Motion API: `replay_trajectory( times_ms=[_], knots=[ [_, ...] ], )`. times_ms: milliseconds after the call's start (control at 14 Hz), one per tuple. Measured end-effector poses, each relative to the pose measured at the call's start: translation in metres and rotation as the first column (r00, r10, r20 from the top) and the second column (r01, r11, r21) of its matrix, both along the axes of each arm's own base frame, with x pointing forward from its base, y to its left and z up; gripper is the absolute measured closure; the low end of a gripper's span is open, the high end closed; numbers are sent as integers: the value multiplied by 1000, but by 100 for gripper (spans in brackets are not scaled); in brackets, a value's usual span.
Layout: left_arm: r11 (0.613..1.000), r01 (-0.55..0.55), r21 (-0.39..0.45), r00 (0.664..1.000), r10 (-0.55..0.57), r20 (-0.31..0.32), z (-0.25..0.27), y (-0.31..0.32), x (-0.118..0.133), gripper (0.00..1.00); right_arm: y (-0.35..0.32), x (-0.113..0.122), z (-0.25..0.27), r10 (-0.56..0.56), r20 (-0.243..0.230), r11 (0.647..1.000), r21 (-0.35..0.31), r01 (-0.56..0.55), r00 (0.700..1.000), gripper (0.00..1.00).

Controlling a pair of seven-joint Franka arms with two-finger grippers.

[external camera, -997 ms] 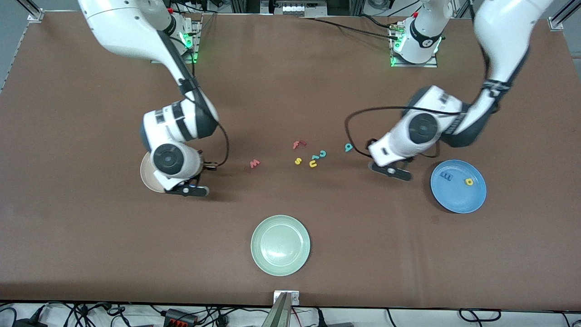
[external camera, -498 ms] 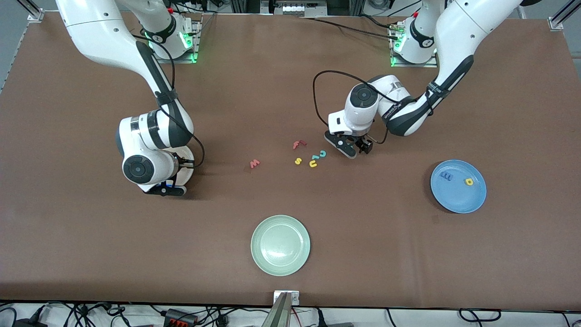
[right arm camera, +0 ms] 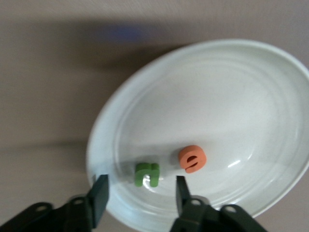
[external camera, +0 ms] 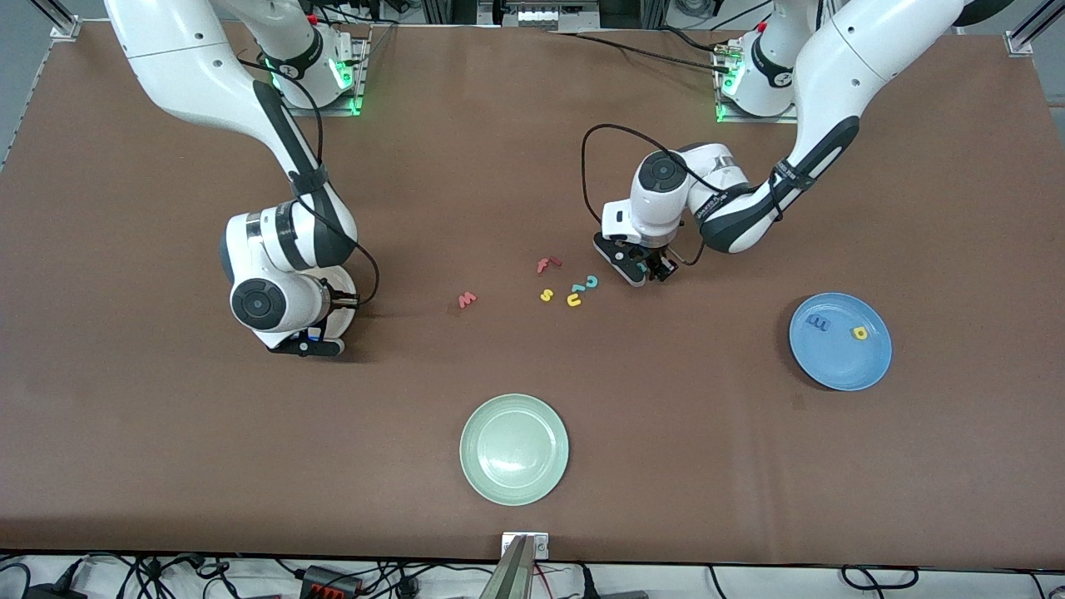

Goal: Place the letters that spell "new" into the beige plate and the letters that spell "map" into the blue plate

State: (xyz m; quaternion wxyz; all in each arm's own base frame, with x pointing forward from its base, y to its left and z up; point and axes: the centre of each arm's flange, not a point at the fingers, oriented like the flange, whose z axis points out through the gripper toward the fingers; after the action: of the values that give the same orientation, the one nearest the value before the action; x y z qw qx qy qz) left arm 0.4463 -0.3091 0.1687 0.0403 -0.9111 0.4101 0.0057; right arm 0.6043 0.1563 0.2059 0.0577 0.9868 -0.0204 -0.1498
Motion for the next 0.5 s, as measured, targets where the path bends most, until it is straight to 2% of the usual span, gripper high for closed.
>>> replay_trajectory(
  times_ms=[214,356,427,498],
  knots=[
    [999,0,-35,1000,1,18,1,0,4,41,42,13,47,32,90,999,34,-35,995,0],
    [999,-1,-51,1000,2,22,2,-1,5,59,88,10,61,-34,152,998,49,27,988,0],
    [999,-2,-52,1000,3,25,3,0,6,71,109,6,61,-86,176,996,53,78,981,0],
    [999,-6,-50,1000,7,30,4,2,8,71,128,0,56,-143,195,989,52,136,970,0]
  ],
)
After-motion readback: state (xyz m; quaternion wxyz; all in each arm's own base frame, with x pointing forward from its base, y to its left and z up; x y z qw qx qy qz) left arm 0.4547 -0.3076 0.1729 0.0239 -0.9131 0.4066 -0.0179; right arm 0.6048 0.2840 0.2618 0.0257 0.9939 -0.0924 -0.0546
